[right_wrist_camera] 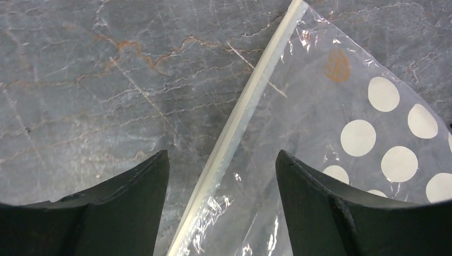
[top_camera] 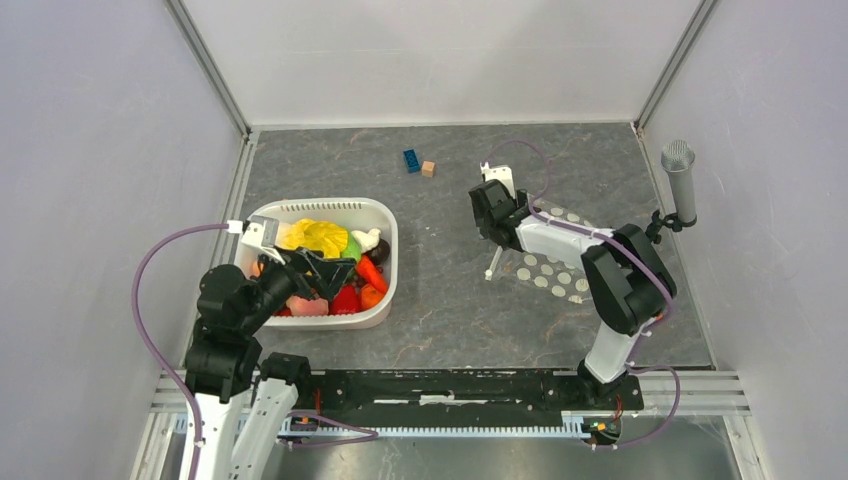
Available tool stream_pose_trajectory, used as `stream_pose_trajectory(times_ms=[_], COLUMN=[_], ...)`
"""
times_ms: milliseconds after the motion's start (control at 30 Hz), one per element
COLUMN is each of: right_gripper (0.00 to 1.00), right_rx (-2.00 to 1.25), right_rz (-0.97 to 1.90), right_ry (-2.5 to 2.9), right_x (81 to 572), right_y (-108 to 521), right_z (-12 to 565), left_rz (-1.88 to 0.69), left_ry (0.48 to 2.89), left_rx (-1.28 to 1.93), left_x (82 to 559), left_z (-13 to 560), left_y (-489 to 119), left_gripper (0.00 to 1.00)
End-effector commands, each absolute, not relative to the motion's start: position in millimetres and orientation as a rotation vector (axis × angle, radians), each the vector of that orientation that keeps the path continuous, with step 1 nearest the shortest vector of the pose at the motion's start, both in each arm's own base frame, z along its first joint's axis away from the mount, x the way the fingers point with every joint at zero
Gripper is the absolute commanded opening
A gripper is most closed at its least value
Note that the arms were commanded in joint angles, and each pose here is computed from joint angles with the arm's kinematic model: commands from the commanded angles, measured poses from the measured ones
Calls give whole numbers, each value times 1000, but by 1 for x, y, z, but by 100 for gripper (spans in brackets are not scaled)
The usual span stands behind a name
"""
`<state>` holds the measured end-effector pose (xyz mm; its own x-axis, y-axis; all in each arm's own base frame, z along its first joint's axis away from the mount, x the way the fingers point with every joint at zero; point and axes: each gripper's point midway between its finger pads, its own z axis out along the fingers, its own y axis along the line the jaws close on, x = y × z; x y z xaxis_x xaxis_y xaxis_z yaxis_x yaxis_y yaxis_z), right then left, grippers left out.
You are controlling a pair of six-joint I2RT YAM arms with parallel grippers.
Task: Place the food in the zip-top bag and seal the zipper
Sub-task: Pick up the zipper food storage bag at the center of the board.
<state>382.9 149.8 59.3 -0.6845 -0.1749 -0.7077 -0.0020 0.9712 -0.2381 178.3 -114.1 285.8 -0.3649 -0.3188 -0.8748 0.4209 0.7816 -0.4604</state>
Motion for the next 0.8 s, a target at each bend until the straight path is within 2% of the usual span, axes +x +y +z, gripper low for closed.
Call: stream_pose_trajectory(times_ms=[0, 167, 267, 533, 600, 700, 767], right_gripper=[77, 70, 61, 57, 43, 31, 29], right_rx=[-39, -19, -52, -78, -85, -105, -113], right_rz=[-384, -426, -407, -389, -376, -336, -307], right_ry=[2301, 2304, 2338, 2382, 2387, 2396, 2397], right_x=[392, 386, 385, 376, 375, 371, 369], right_y=[137, 125, 129, 129, 130, 134, 136], right_z=[58, 45, 34, 15, 14, 13, 15], left_rz=[-761, -745, -739, -730, -732, -733, -734], left_ry=[1767, 1769, 1776, 1776, 1777, 1776, 1776], left_rx=[125, 127, 133, 131, 132, 131, 131], left_x=[180, 182, 183, 183, 183, 183, 183], left_z=[286, 284, 281, 280, 280, 280, 280], left_y=[-115, -114, -113, -112, -113, -113, -113], left_gripper=[100, 100, 100, 100, 100, 100, 100])
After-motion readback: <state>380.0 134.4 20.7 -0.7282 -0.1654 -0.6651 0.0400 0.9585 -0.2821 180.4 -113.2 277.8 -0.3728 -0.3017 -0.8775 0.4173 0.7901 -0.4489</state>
